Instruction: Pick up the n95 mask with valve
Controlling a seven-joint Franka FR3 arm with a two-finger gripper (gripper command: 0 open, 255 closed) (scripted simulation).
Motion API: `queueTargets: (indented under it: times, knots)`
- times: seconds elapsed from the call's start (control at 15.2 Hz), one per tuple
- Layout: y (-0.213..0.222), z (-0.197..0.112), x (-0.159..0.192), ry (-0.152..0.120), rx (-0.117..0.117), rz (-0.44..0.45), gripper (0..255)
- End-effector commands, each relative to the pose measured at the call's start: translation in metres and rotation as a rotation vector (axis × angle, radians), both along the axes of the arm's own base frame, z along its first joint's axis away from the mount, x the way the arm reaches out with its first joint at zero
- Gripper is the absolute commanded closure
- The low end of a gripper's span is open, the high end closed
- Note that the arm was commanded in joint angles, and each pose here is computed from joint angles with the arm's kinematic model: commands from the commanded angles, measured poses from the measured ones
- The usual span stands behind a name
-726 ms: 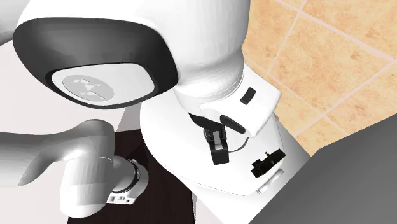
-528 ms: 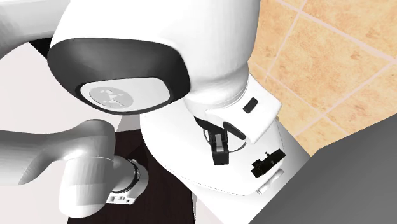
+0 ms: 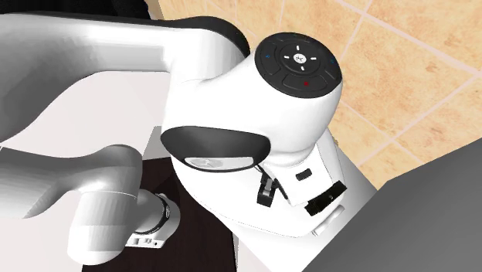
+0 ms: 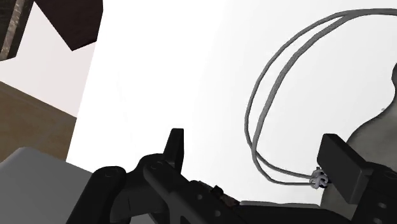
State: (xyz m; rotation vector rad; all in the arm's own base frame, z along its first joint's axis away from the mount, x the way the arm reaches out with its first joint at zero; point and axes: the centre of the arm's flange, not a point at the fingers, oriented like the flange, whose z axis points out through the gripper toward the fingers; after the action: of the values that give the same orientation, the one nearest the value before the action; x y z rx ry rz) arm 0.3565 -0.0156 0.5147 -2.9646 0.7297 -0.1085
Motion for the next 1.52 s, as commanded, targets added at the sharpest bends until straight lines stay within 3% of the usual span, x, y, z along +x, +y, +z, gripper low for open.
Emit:
queueTargets:
  times: [0.0, 0.46, 0.53, 1.12, 1.45]
  knots:
    - [0.002, -0.016, 0.003, 0.019, 0.004, -0.017, 0]
    - [0.002, -0.045, 0.003, 0.019, 0.004, -0.017, 0]
    - [0.001, -0.046, 0.003, 0.019, 0.004, -0.017, 255]
    - [0.002, -0.045, 0.003, 0.019, 0.004, -0.017, 255]
    - [0.002, -0.019, 0.003, 0.019, 0.004, -0.017, 255]
